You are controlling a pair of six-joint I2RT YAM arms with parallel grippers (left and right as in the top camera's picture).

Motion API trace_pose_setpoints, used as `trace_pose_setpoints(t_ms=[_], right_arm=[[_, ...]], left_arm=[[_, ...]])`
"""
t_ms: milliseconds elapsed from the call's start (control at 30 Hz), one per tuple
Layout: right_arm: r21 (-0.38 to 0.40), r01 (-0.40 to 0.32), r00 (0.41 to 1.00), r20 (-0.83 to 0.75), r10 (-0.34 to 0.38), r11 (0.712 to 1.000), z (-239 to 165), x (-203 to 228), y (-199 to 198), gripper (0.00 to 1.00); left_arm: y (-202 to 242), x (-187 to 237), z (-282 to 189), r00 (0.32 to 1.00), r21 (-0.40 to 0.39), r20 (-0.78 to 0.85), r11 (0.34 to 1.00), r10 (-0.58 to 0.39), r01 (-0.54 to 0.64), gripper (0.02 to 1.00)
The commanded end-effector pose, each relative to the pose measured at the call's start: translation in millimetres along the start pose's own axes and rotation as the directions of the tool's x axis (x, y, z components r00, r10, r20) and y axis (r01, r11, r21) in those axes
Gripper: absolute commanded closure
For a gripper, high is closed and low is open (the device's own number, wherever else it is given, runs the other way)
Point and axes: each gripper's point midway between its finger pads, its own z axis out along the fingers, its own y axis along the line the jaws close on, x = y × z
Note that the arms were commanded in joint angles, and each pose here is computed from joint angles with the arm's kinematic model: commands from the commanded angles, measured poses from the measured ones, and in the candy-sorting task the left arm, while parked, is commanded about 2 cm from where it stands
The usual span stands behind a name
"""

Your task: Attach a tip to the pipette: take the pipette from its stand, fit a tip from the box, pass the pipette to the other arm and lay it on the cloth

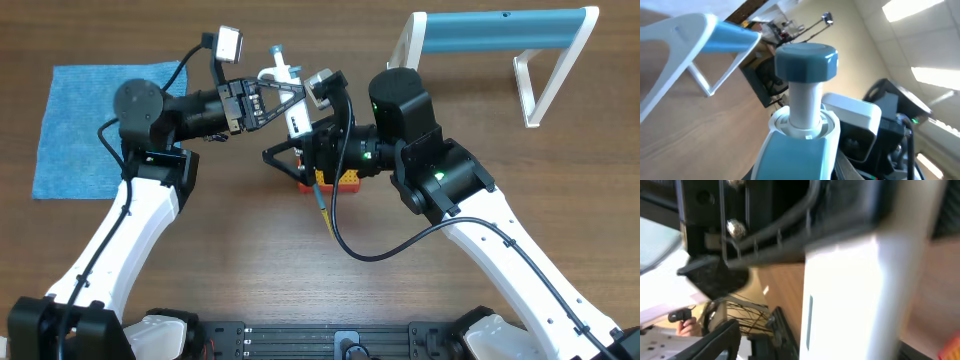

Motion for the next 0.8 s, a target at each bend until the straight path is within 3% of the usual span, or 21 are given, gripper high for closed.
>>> trace_pose_setpoints(t_ms=[33,200,333,433,500,533,633,700,800], right_arm=[[0.189,-0.009,1.0,0.022,0.005,0.982,-12,0,-36,0.224],[0.223,-0.024,0.995,0.098,0.002,0.975,-30,-21,-53,0.218],[0.262,-0.057,0.989,0.146,0.019,0.963,-47,-32,-71,0.218],[0.289,-0.085,0.983,0.179,0.034,0.953,-60,-38,-84,0.215],[0.303,-0.107,0.982,0.184,0.052,0.947,-66,-37,-91,0.215],[0.305,-0.112,0.982,0.18,0.059,0.946,-66,-36,-91,0.213],[0.309,-0.127,0.983,0.168,0.078,0.943,-65,-31,-93,0.211],[0.313,-0.136,0.983,0.161,0.089,0.94,-65,-28,-94,0.211],[0.313,-0.136,0.983,0.161,0.089,0.94,-65,-28,-94,0.209]], left_arm=[[42,-3,-19,1.0,-0.128,0.023,0.992,-0.021,0.024,0.991],[97,11,-53,0.986,-0.311,0.076,0.936,-0.145,0.162,0.991],[148,18,-100,0.952,-0.523,0.216,0.798,-0.216,0.3,0.991],[191,46,-162,0.9,-0.716,0.343,0.545,-0.27,0.436,0.991],[205,79,-211,0.857,-0.8,0.403,0.331,-0.321,0.5,0.991],[206,91,-228,0.842,-0.818,0.419,0.262,-0.34,0.513,0.991],[200,108,-274,0.803,-0.842,0.46,0.102,-0.378,0.53,0.993],[188,98,-317,0.786,-0.853,0.484,-0.008,-0.385,0.521,0.991],[179,74,-356,0.784,-0.872,0.48,-0.117,-0.393,0.475,0.993]])
